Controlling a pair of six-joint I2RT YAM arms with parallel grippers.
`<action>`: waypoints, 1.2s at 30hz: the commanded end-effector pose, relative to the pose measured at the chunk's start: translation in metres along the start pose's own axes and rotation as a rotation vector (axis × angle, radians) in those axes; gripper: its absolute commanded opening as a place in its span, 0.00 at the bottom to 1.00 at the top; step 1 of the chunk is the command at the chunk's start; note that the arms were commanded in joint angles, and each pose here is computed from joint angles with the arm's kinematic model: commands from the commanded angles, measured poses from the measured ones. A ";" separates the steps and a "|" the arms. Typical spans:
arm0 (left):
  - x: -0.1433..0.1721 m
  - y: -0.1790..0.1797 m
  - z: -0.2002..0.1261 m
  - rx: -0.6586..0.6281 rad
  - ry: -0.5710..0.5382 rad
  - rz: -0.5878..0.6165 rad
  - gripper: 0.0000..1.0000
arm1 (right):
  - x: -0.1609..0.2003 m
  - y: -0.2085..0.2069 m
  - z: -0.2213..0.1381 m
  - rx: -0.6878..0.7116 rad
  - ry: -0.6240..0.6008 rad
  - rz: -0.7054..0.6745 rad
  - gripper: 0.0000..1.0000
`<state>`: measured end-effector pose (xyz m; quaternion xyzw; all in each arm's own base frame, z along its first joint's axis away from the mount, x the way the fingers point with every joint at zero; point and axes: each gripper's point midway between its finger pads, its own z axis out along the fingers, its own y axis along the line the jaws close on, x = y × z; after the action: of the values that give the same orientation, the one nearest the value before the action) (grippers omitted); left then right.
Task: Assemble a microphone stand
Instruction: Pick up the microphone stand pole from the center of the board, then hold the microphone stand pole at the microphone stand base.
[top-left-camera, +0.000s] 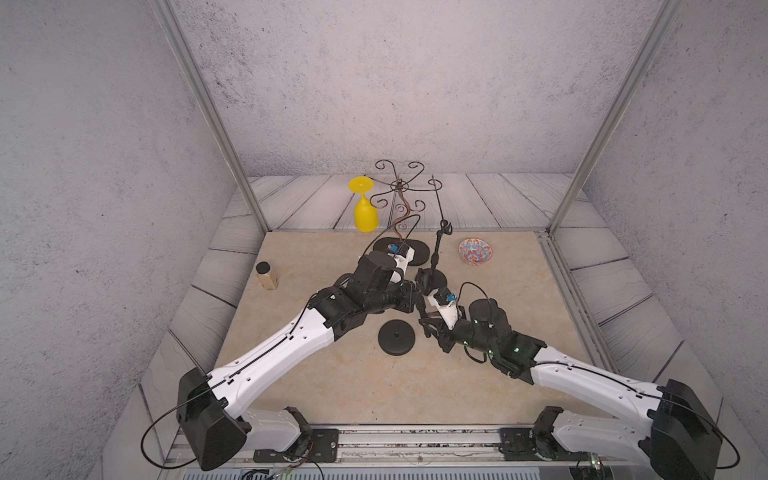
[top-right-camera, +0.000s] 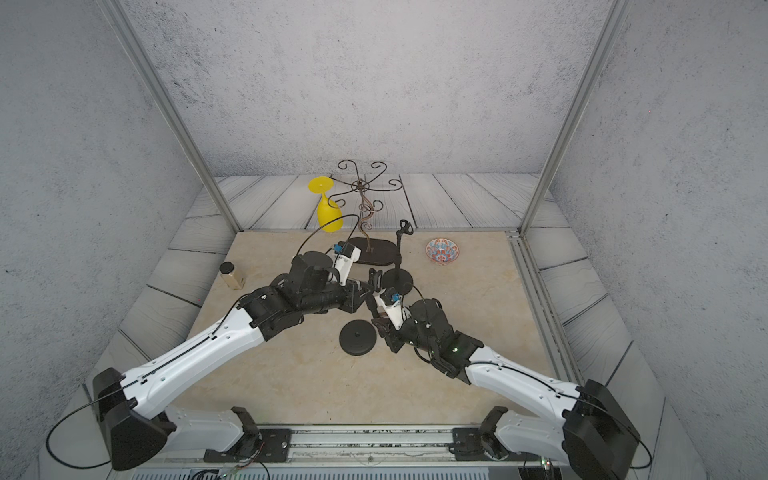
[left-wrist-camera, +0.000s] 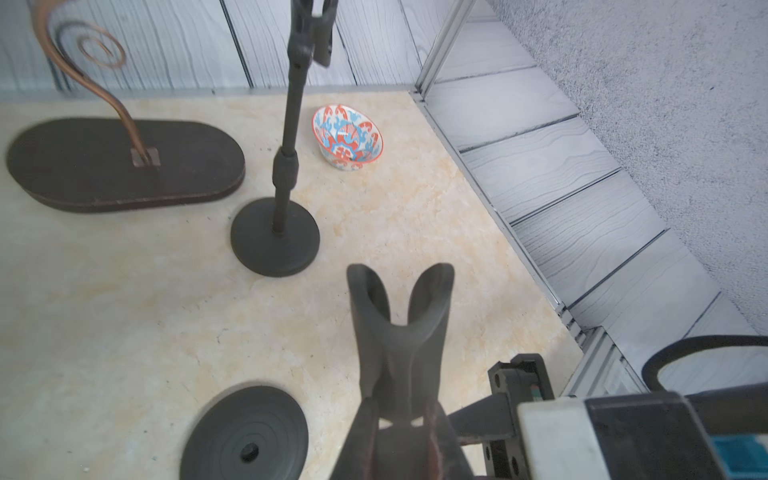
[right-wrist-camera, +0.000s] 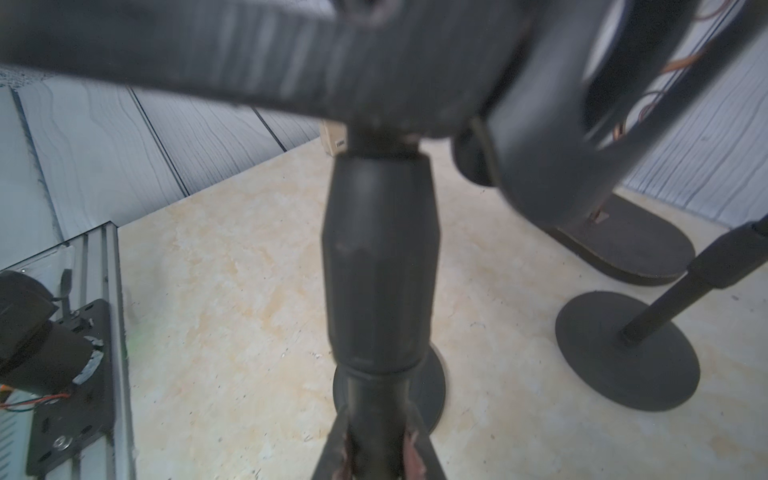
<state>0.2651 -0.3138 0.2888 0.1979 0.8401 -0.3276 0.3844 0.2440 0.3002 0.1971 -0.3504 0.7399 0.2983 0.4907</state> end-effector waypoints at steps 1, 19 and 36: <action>0.015 -0.022 0.001 0.070 0.012 0.088 0.07 | 0.002 -0.016 0.018 0.067 -0.095 -0.003 0.02; 0.068 0.009 0.023 -0.090 0.116 0.171 0.07 | 0.054 -0.012 0.095 -0.042 -0.140 0.003 0.03; 0.073 0.029 0.035 -0.137 0.109 0.161 0.06 | 0.107 -0.026 0.120 -0.040 -0.039 0.007 0.03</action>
<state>0.2816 -0.2789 0.2031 0.2183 0.8722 -0.1430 0.4136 0.2806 0.3678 0.0892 -0.3799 0.6738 0.3567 0.5239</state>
